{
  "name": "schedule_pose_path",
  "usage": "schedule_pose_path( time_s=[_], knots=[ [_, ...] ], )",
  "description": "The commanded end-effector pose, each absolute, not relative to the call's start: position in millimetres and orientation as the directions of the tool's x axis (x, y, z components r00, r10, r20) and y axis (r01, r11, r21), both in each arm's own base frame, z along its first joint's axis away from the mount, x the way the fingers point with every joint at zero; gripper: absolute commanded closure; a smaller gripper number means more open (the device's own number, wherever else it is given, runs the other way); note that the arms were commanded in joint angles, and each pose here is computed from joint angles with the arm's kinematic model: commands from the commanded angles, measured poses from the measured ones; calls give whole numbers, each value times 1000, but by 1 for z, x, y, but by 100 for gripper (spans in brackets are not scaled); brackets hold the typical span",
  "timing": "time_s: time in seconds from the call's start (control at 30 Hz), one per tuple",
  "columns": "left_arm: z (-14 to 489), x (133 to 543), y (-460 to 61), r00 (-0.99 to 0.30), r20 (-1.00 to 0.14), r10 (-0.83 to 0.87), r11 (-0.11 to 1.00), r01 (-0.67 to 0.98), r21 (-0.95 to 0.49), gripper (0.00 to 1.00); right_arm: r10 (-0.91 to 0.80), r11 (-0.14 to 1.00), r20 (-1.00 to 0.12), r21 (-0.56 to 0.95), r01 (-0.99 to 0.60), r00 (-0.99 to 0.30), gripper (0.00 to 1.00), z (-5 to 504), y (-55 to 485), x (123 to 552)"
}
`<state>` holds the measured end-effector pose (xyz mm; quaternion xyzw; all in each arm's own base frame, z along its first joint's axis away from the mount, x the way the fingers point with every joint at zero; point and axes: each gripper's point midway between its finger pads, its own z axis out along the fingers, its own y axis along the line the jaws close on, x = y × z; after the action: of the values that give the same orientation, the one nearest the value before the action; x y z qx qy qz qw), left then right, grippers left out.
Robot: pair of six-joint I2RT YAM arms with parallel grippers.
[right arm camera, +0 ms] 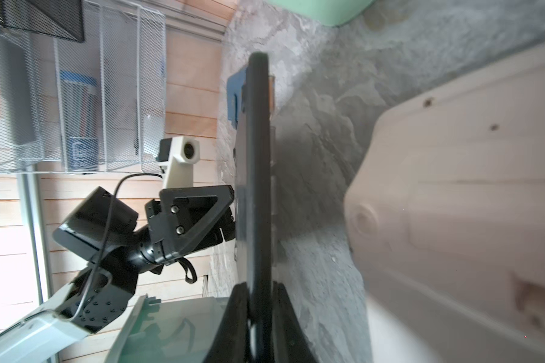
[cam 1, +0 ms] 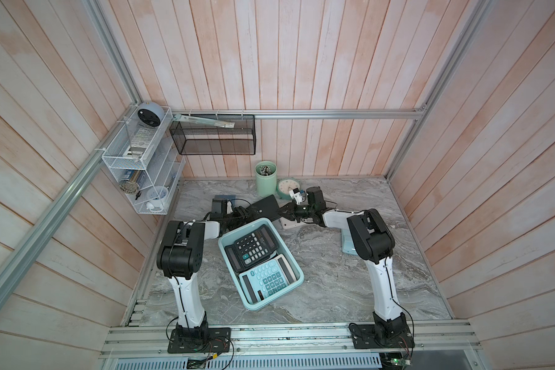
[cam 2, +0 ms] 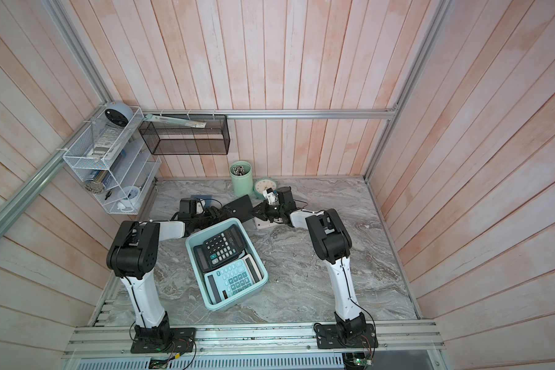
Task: Put the calculator in the storage box
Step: Pick up the calculator from the center of the board.
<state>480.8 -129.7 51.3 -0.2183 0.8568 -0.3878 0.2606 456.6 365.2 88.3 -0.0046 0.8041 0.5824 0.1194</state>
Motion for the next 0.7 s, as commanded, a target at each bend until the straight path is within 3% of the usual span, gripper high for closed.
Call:
schedule_pose_path(
  time_s=[0.0,0.27,0.47,0.67],
  knots=[
    [83,480,-122,-732,-319,-603,589,-139,-796,43,176,259,-238,947,-188,-955,97,116,359,460],
    [150,467,-63,-577,-413,-705,627,-235,-743,33,250,224,-318,938,-264,-915,100,166,331,459],
    [192,448,-53,-561,-457,-691,662,-236,-711,24,273,246,-394,911,-333,-878,100,202,317,451],
    [232,421,-52,-531,-482,-697,658,-206,-725,0,276,362,-508,841,-401,-816,100,233,300,439]
  ],
)
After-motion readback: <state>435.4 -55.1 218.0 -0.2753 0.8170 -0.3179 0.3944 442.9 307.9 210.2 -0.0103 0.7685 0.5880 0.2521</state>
